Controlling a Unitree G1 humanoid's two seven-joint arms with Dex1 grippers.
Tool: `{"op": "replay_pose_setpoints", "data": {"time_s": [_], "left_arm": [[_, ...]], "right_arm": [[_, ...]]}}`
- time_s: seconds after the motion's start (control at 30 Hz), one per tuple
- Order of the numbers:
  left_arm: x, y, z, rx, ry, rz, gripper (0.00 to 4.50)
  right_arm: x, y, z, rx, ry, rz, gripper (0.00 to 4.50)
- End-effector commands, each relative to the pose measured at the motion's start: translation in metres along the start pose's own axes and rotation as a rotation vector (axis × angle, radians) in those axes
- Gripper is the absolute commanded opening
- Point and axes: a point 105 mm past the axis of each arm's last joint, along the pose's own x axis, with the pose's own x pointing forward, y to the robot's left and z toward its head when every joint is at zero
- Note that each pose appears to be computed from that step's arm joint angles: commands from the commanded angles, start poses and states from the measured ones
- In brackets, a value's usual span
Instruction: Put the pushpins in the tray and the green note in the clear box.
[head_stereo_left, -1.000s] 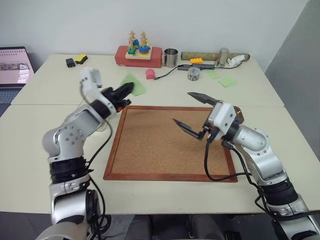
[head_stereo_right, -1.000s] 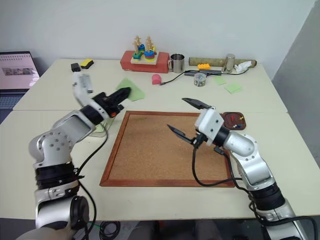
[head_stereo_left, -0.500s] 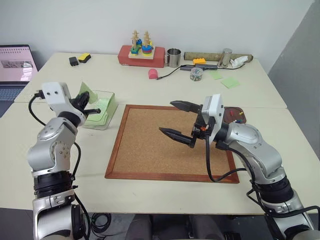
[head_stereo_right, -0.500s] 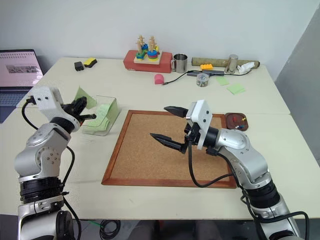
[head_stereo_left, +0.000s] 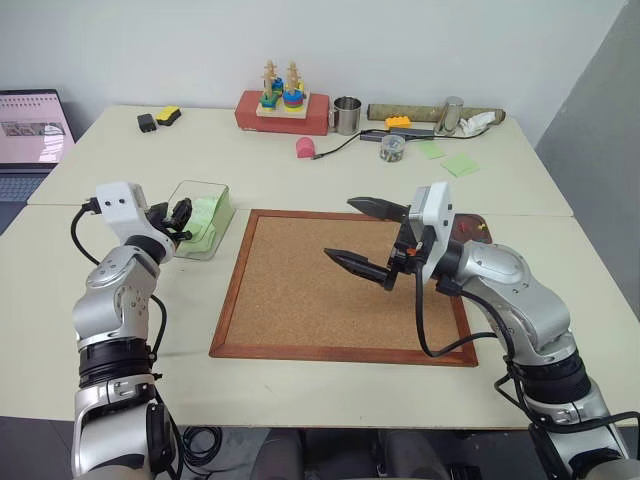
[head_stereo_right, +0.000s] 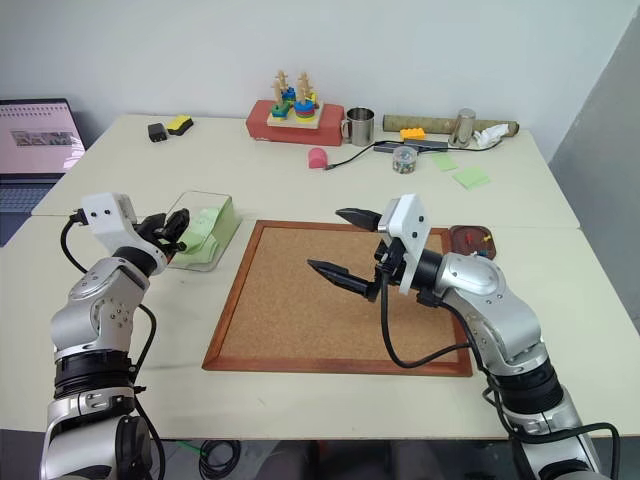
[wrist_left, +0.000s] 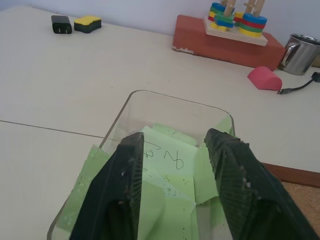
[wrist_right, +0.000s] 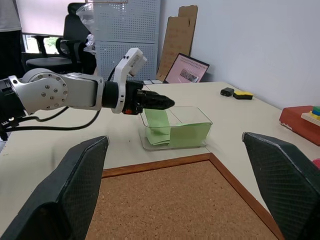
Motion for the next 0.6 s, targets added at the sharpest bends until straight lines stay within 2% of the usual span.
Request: {"op": "replay_pose_setpoints", "data": {"time_s": [0.03, 0.17, 0.3, 0.4, 0.6], "left_arm": [[-0.004, -0.007, 0.041, 0.098, -0.102, -0.076, 3.05], [-0.016, -0.047, 0.051, 0.216, -0.078, -0.319, 3.82], [-0.039, -0.074, 0.033, 0.314, 0.067, -0.550, 4.47], [-0.065, -0.080, 0.010, 0.452, 0.224, -0.701, 4.47], [-0.083, -0.080, -0.003, 0.481, 0.314, -0.797, 4.47]], "right_arm": [[-0.007, -0.010, 0.007, -0.035, -0.010, -0.050, 4.50], [-0.018, -0.024, -0.005, -0.052, 0.072, -0.111, 4.50], [-0.039, -0.039, -0.023, -0.068, 0.185, -0.165, 4.50], [-0.058, -0.047, -0.026, -0.001, 0.211, -0.199, 4.50], [-0.079, -0.047, -0.033, 0.054, 0.260, -0.212, 4.50]]}}
